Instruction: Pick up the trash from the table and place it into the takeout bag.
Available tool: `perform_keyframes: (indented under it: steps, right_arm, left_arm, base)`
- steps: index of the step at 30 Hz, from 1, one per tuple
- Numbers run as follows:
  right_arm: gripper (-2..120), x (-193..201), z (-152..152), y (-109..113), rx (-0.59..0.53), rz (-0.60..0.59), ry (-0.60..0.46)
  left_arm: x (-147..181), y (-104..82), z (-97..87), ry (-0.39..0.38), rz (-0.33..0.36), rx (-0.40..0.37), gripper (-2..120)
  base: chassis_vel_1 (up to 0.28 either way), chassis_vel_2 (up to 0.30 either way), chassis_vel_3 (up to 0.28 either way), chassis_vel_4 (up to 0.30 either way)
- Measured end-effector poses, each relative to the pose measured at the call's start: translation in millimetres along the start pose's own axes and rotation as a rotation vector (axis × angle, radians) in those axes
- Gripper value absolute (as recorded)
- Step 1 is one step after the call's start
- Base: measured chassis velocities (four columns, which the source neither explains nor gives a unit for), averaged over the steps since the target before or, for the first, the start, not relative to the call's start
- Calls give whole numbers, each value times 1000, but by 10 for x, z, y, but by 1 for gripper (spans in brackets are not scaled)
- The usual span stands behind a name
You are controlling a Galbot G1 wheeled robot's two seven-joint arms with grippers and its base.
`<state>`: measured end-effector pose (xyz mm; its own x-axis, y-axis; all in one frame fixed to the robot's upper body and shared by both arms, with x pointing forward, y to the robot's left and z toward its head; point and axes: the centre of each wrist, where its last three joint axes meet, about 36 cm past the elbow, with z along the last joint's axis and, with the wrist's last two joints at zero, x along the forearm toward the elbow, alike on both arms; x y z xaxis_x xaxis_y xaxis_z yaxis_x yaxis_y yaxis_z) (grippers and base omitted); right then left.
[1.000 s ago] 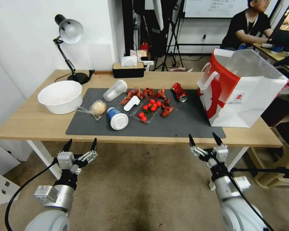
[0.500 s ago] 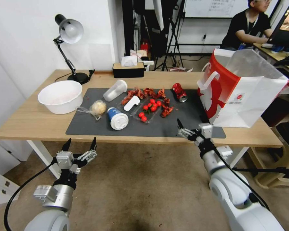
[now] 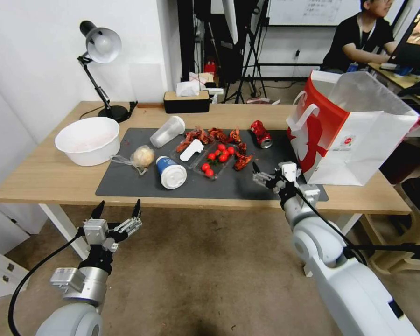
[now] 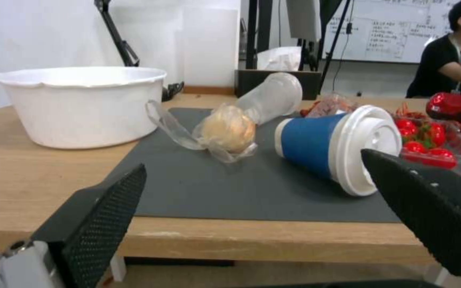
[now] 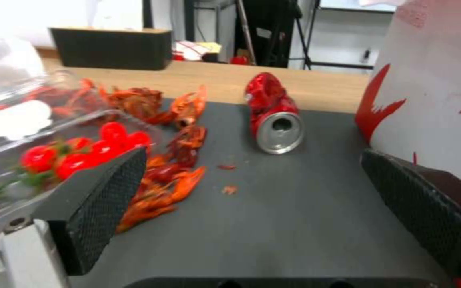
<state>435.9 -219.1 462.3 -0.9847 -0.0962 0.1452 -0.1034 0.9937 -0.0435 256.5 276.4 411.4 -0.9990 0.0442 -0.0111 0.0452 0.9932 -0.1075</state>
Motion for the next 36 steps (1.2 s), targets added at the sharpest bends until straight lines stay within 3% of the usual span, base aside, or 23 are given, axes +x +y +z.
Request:
perform_keyframes:
  steps: [6,11,36]
  right_arm:
    - [100,-303,-162,-85,-7,28,28]
    - [100,-540,-311,-29,-49,22,56]
    - [100,-1145,-519,-115,-44,68,137]
  left_arm:
    - [-37,31,0,6,-5,4,100]
    - [-57,39,15,6,-7,7,100]
    - [-82,72,24,4,-9,16,100]
  base:
    - [0,0,0,0]
    - [0,0,0,0]
    - [0,0,0,0]
